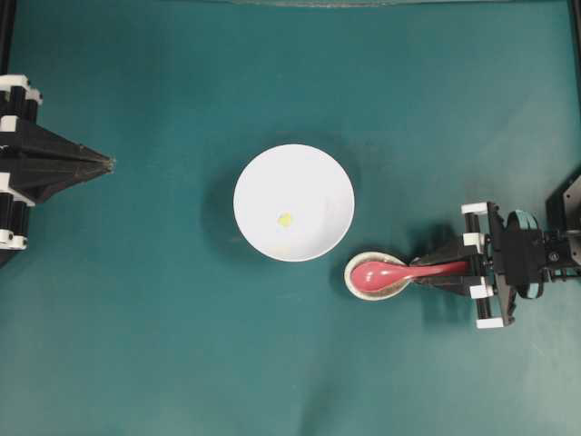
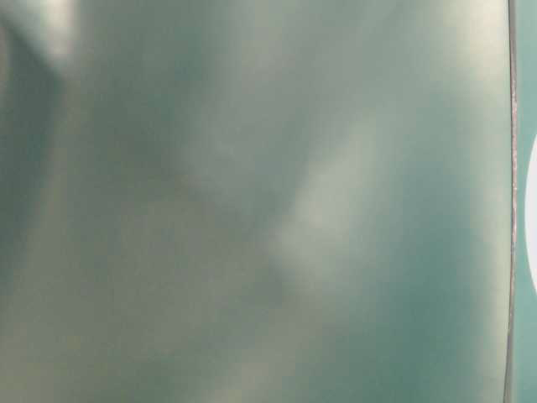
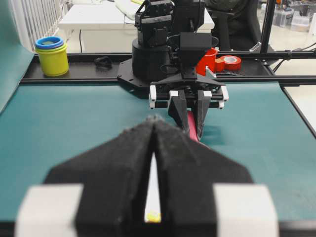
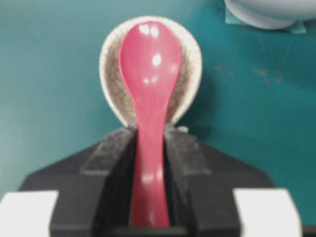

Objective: Scoop the yellow hexagonal prism block from the bowl with a spoon using the right arm.
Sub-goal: 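Close the right gripper on the red spoon handle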

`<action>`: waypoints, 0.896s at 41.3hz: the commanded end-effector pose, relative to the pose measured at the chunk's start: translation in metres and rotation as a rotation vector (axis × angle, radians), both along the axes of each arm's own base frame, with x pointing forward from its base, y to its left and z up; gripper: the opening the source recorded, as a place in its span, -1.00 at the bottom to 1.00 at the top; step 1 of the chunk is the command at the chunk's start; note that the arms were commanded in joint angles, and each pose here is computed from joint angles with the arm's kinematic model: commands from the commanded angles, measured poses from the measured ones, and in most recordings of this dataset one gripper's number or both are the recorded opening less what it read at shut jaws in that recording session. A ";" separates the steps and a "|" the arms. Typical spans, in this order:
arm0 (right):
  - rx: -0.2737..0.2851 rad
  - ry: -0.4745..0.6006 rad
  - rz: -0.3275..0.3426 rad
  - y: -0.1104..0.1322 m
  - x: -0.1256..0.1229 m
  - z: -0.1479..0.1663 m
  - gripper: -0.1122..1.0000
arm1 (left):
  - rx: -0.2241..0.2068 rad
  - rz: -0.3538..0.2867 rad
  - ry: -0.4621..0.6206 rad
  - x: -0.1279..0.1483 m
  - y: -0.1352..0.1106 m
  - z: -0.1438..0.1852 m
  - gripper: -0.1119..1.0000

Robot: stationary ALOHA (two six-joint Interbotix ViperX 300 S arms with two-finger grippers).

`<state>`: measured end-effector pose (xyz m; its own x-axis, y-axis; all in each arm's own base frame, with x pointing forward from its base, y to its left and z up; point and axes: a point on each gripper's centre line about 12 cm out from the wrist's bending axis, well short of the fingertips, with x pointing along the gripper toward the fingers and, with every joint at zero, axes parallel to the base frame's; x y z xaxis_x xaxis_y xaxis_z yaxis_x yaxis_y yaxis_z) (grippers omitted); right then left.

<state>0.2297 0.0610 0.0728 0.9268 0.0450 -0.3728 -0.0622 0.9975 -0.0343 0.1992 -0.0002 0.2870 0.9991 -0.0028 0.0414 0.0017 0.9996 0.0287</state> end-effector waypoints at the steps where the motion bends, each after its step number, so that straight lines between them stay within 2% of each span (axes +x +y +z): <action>1: 0.013 -0.037 0.007 0.002 0.001 0.009 -0.34 | 0.000 0.003 -0.006 0.002 0.001 0.004 -0.81; 14: 0.037 -0.031 0.012 0.003 0.001 0.018 -0.37 | 0.002 0.003 -0.008 0.002 0.001 0.004 -0.81; 30: 0.051 0.051 0.016 0.006 0.001 0.014 -0.40 | 0.000 0.001 -0.005 0.002 0.000 0.003 -0.81; 37: 0.055 0.047 0.014 0.007 0.002 0.014 -0.32 | 0.000 0.003 -0.006 0.002 0.001 0.004 -0.81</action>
<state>0.2280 0.0659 0.0805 0.8940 0.0756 -0.4416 -0.0779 0.9969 0.0130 0.1992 0.0001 0.2868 0.9992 -0.0009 0.0398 -0.0002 0.9996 0.0272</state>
